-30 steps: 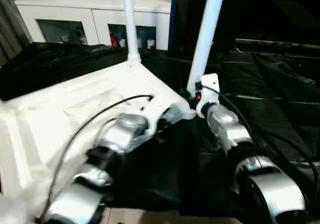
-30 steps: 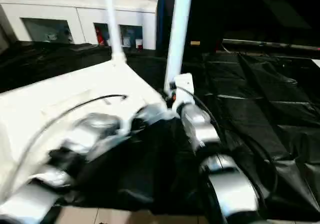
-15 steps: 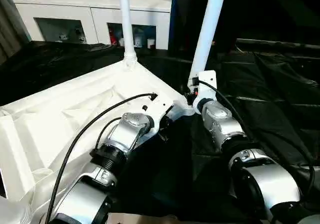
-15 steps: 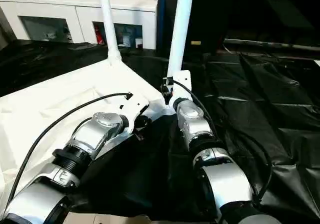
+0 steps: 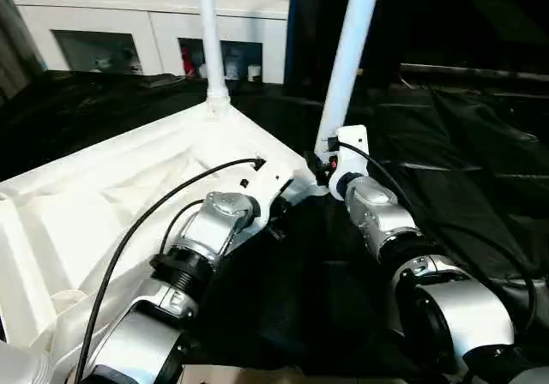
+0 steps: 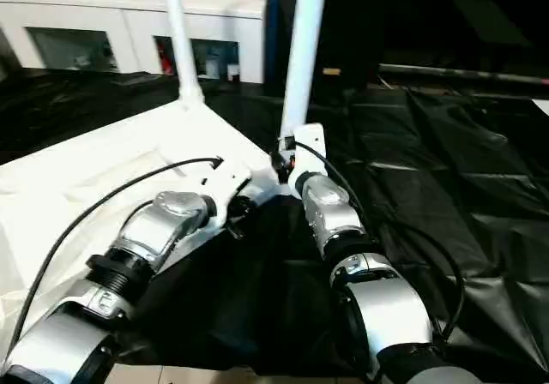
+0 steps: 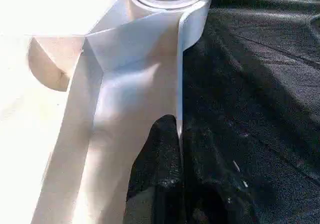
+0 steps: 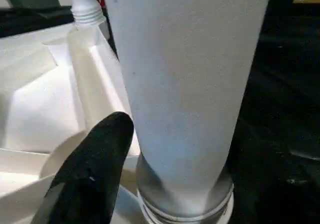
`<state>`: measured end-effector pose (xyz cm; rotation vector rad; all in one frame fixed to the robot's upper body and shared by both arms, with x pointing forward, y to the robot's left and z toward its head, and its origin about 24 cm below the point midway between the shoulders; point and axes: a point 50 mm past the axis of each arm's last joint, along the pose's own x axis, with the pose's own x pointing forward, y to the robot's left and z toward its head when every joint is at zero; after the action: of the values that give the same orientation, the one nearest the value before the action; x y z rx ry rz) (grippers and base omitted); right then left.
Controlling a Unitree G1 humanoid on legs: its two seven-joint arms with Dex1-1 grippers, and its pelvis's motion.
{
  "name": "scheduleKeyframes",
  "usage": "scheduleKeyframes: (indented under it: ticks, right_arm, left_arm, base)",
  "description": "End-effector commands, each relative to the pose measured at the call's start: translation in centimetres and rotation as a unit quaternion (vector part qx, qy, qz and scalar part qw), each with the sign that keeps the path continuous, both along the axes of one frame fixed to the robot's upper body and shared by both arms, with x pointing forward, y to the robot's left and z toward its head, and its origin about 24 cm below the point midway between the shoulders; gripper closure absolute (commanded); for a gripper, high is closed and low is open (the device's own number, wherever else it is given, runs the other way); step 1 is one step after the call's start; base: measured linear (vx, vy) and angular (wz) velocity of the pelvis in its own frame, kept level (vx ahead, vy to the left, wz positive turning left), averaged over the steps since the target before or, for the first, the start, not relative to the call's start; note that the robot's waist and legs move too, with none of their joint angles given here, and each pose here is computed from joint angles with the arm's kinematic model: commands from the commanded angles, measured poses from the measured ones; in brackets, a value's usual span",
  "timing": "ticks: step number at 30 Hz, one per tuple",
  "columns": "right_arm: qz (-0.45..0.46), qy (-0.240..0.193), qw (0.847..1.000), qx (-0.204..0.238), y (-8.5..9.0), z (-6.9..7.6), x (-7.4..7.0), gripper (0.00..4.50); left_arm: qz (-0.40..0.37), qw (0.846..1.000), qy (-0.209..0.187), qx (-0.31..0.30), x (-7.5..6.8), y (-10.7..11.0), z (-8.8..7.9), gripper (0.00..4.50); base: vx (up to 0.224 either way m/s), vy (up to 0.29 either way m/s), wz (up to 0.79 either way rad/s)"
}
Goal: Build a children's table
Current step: Rotate leg to tighten
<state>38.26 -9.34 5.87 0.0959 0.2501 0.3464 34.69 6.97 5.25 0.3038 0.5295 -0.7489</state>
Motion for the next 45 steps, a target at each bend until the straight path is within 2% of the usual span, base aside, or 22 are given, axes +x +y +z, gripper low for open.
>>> scheduleKeyframes:
  ticks: [1, 5, 6, 8, 11, 13, 14, 15, 18, 20, 25, 26, 27, 29, 32, 35, 39, 45]
  right_arm:
    - [0.055, 0.044, 0.997, 0.02, 2.5, -1.7, -1.2, 1.19]
    - [0.062, 0.024, 0.997, 0.026, 2.3, -0.9, -0.8, 0.98]
    - [0.062, 0.024, 0.997, 0.026, 2.3, -0.9, -0.8, 0.74]
    - [0.079, 0.007, 0.996, 0.028, 1.9, -0.3, -0.6, 0.61]
    - [0.104, -0.007, 0.994, 0.018, 1.3, 0.0, -0.6, 0.61]
    - [0.141, -0.018, 0.99, 0.001, 0.2, 0.0, -0.9, 0.61]
    - [0.201, -0.03, 0.979, -0.028, -1.4, -0.1, -1.5, 0.61]
    - [0.227, -0.033, 0.972, -0.043, -2.1, -0.2, -1.9, 0.61]
    - [0.311, -0.04, 0.947, -0.066, -4.5, -0.1, -3.5, 0.61]
    - [0.346, -0.047, 0.935, -0.064, -5.7, 0.3, -4.4, 0.61]
    - [0.37, -0.055, 0.925, -0.061, -7.7, 1.3, -5.5, 0.61]
    - [0.381, -0.054, 0.921, -0.059, -8.0, 1.5, -5.9, 0.61]
    - [0.411, -0.047, 0.909, -0.056, -8.5, 1.9, -6.9, 0.61]
    - [0.44, -0.038, 0.895, -0.064, -8.7, 1.9, -7.8, 0.61]
    - [0.487, -0.001, 0.87, -0.072, -9.0, 1.5, -9.3, 0.61]
    - [0.504, 0.013, 0.859, -0.089, -8.7, 1.1, -9.7, 0.61]
    - [0.5, 0.009, 0.861, -0.094, -8.0, 1.1, -9.5, 0.61]
    - [0.491, 0.013, 0.864, -0.11, -7.8, 0.9, -9.2, 0.61]
  left_arm:
    - [-0.002, 0.998, -0.062, -0.021, 1.0, -1.1, 2.7, 4.5]
    - [-0.003, 0.998, -0.063, -0.021, 1.0, -1.0, 2.7, 4.5]
    - [-0.003, 0.998, -0.063, -0.021, 1.0, -1.0, 2.7, 4.5]
    - [-0.015, 0.997, -0.068, -0.021, 0.9, -0.9, 2.8, 4.5]
    - [-0.034, 0.997, -0.071, -0.024, 0.8, -0.8, 2.8, 4.5]
    - [-0.063, 0.995, -0.072, -0.025, 0.4, -0.5, 2.8, 4.5]
    - [-0.11, 0.991, -0.071, -0.026, -0.2, 0.0, 2.6, 4.5]
    - [-0.123, 0.99, -0.064, -0.027, -0.4, 0.3, 2.5, 4.5]
    - [-0.185, 0.98, -0.058, -0.033, -1.3, 1.2, 2.6, 4.5]
    - [-0.239, 0.968, -0.067, -0.043, -2.1, 1.6, 2.8, 4.5]
    - [-0.296, 0.952, -0.044, -0.061, -3.5, 2.4, 3.1, 4.5]
    - [-0.304, 0.95, -0.039, -0.064, -3.7, 2.6, 3.1, 4.5]
    - [-0.324, 0.943, -0.028, -0.068, -4.2, 2.9, 3.3, 4.5]
    - [-0.339, 0.938, -0.018, -0.071, -4.6, 3.2, 3.4, 4.5]
    - [-0.353, 0.933, -0.011, -0.075, -5.1, 3.5, 3.5, 4.5]
    - [-0.369, 0.926, -0.003, -0.082, -5.5, 3.5, 3.7, 4.5]
    - [-0.369, 0.926, -0.009, -0.077, -5.6, 3.5, 3.8, 4.5]
    - [-0.366, 0.927, -0.011, -0.073, -5.5, 3.6, 3.7, 4.5]
  base:
    - [0.0, 0.0, 0.0]
    - [0.0, 0.0, 0.0]
    - [0.0, 0.0, 0.0]
    - [0.0, 0.0, 0.0]
    - [0.0, 0.0, 0.0]
    - [0.0, 0.0, 0.0]
    - [0.0, 0.0, 0.0]
    - [0.0, 0.0, 0.0]
    - [0.0, 0.0, 0.0]
    - [0.0, 0.0, 0.0]
    - [0.0, 0.0, 0.0]
    - [0.0, 0.0, 0.0]
    - [0.0, 0.0, 0.0]
    - [0.0, 0.0, 0.0]
    - [0.0, 0.0, 0.0]
    - [0.0, 0.0, 0.0]
    - [0.0, 0.0, 0.0]
    - [0.0, 0.0, 0.0]
